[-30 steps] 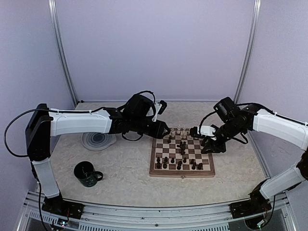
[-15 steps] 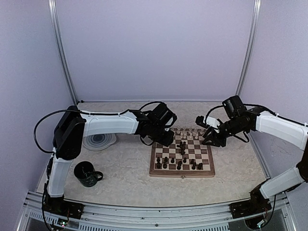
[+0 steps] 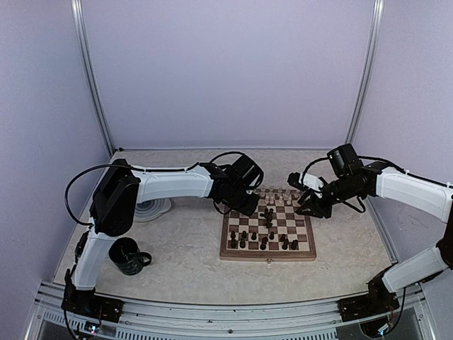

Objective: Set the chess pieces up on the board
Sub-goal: Pick up the rook from the chessboard.

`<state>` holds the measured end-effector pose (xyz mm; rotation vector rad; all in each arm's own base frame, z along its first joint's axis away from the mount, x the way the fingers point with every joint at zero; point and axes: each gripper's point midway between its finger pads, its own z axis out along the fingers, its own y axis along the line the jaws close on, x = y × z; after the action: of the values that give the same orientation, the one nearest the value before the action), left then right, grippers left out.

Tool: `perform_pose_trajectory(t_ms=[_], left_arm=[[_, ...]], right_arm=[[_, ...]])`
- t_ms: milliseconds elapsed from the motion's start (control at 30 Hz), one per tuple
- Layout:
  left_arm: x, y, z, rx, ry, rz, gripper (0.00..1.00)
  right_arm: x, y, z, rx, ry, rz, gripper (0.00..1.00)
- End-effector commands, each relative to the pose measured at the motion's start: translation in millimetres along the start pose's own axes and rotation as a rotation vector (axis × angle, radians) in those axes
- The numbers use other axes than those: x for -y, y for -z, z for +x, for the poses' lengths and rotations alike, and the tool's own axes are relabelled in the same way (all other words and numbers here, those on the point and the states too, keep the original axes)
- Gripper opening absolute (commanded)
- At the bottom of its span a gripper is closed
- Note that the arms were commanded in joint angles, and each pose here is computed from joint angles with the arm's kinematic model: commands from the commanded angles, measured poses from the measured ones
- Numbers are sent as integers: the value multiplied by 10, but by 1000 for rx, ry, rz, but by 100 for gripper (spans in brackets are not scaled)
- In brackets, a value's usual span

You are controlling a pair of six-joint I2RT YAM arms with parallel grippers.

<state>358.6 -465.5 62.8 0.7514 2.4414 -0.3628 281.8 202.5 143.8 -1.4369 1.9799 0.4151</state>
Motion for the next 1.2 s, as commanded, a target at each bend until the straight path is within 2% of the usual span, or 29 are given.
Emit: perform_pose_trajectory(t_ms=[0, 533, 800, 1033, 1167], left_arm=[[-80, -82, -58, 2, 15, -34, 38], [-167, -210, 17, -24, 16, -63, 33], [-130, -190, 102, -46, -7, -51, 19], [-22, 257, 93, -4, -83, 1, 13], [156, 624, 20, 105, -151, 100, 10]], right_arm=[[7, 23, -34, 28, -5, 9, 36], [7, -45, 8, 16, -14, -4, 36], [10, -21, 6, 10, -10, 0, 35], [3, 101, -121, 64, -21, -22, 35], [114, 281, -355, 151, -22, 9, 36]])
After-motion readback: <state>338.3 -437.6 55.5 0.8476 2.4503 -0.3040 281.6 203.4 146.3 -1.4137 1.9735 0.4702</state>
